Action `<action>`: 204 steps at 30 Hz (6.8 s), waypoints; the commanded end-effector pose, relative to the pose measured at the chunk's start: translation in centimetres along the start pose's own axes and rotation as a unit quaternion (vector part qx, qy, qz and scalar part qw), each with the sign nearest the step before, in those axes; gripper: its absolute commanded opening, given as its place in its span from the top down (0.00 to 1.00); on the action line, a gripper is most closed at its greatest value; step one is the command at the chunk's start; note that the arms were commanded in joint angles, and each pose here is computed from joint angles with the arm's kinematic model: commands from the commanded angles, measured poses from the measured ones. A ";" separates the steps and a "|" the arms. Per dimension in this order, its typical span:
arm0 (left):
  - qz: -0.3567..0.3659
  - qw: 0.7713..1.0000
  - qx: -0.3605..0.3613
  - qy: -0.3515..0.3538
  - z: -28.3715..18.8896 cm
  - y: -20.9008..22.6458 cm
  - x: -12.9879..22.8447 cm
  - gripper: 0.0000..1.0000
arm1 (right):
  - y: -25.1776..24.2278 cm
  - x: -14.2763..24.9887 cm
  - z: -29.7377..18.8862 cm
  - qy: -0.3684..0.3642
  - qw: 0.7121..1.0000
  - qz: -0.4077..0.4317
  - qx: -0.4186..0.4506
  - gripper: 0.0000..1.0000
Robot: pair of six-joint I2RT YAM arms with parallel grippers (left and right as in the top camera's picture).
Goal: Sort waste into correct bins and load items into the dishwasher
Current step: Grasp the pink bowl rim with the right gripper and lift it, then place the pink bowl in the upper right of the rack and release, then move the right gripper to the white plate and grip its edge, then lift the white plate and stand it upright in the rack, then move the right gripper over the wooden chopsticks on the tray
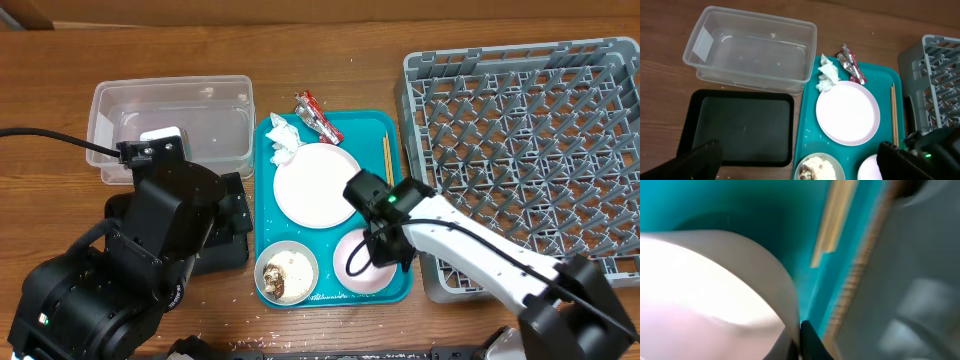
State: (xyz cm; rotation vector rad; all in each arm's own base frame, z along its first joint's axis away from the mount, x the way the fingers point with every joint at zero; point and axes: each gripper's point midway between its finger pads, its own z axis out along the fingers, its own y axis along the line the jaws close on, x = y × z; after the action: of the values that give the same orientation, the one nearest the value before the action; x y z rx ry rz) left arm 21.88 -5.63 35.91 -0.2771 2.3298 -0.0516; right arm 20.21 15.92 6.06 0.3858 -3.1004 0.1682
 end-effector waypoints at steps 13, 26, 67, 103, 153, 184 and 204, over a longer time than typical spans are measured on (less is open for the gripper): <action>-0.010 1.000 -0.008 -0.007 0.0 0.2 -0.3 0.00 | -17.9 -5.9 -21.6 -0.430 0.783 0.392 0.218 0.96; -0.010 1.000 -0.008 -0.007 0.0 0.2 -0.3 0.00 | -31.5 -5.6 -12.6 -0.271 0.718 0.519 0.377 0.96; -0.010 1.000 -0.008 -0.007 0.0 0.2 -0.3 0.00 | -20.9 -9.8 -12.3 -0.231 0.824 0.359 0.373 0.21; -0.010 1.000 -0.008 -0.007 0.0 0.2 -0.3 0.00 | 4.1 -9.7 3.9 -0.034 0.903 0.391 -0.176 0.68; -0.010 1.000 -0.008 -0.007 0.0 0.2 -0.3 0.00 | -27.3 -2.2 -24.5 -0.445 0.665 0.422 0.425 0.96; -0.010 1.000 -0.008 -0.007 0.0 0.2 -0.3 0.00 | -31.2 -6.2 -12.3 -0.234 0.769 0.336 0.491 0.91; -0.010 1.000 -0.008 -0.007 0.0 0.2 -0.3 0.00 | -11.0 -11.9 -14.7 -0.365 0.893 0.125 0.232 0.38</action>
State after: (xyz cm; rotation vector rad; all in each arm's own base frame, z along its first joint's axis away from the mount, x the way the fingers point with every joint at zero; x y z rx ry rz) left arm 21.90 -5.59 35.93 -0.2947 2.3262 -0.0555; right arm 34.88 4.00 22.73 -0.1890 -3.6187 1.5993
